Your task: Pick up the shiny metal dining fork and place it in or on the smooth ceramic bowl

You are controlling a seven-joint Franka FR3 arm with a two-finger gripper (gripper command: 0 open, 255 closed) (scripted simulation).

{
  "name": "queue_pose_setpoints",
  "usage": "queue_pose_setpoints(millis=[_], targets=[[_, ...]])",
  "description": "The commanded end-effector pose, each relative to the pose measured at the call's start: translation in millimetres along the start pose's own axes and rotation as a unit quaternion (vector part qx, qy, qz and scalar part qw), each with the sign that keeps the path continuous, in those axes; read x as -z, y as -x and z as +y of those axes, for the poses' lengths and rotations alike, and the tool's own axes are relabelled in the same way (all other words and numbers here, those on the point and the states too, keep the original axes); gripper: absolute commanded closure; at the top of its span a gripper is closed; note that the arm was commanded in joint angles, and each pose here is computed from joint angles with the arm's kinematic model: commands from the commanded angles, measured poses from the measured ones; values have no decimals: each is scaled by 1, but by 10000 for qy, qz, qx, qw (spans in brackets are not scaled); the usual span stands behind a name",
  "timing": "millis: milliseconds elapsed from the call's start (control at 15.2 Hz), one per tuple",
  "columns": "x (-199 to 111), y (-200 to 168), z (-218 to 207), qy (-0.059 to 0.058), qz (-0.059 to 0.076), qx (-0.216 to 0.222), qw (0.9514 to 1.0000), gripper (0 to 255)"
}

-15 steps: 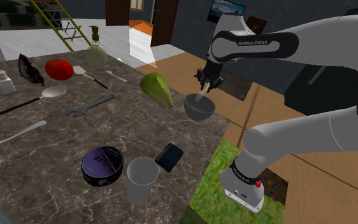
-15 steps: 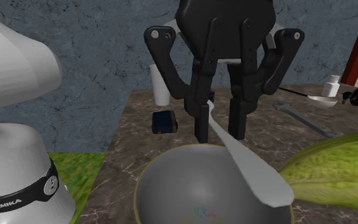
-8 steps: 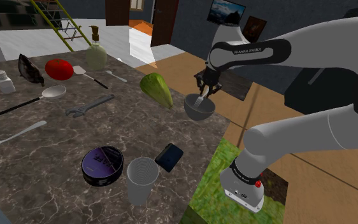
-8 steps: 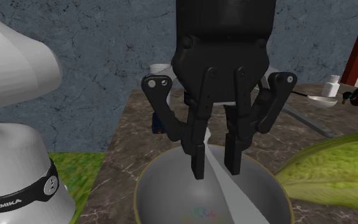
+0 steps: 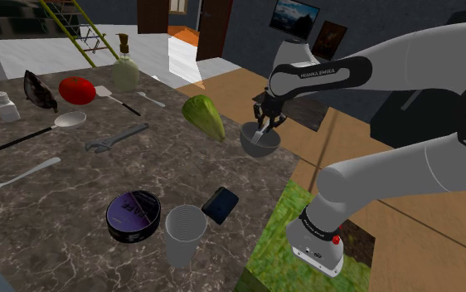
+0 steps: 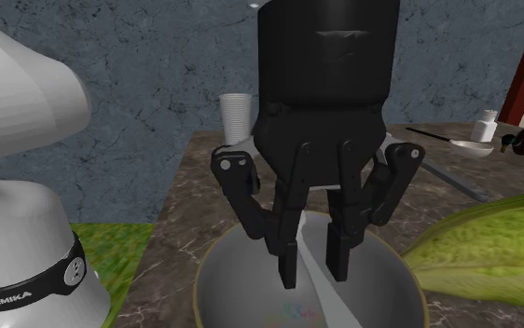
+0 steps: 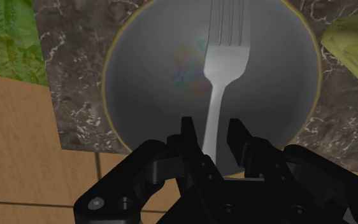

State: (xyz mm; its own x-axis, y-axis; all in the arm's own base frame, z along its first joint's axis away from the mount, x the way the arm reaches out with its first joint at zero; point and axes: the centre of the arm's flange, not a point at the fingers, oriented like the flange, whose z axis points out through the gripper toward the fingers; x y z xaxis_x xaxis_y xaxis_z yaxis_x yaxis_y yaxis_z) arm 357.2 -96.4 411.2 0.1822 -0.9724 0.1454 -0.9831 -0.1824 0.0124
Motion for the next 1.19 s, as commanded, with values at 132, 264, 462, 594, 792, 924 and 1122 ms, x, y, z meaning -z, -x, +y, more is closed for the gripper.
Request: queue_pose_setpoints(millis=[132,264,462,594,792,924,1122], targets=[[0,0,0,-4,-1,0,10000,255],[0,0,0,-4,-1,0,10000,0],[0,0,0,-4,-1,0,10000,0],[13,0,0,-4,-1,0,10000,0],[50,0,0,-4,-1,0,10000,0],[50,0,0,-4,-1,0,10000,0],[50,0,0,-4,-1,0,10000,0]])
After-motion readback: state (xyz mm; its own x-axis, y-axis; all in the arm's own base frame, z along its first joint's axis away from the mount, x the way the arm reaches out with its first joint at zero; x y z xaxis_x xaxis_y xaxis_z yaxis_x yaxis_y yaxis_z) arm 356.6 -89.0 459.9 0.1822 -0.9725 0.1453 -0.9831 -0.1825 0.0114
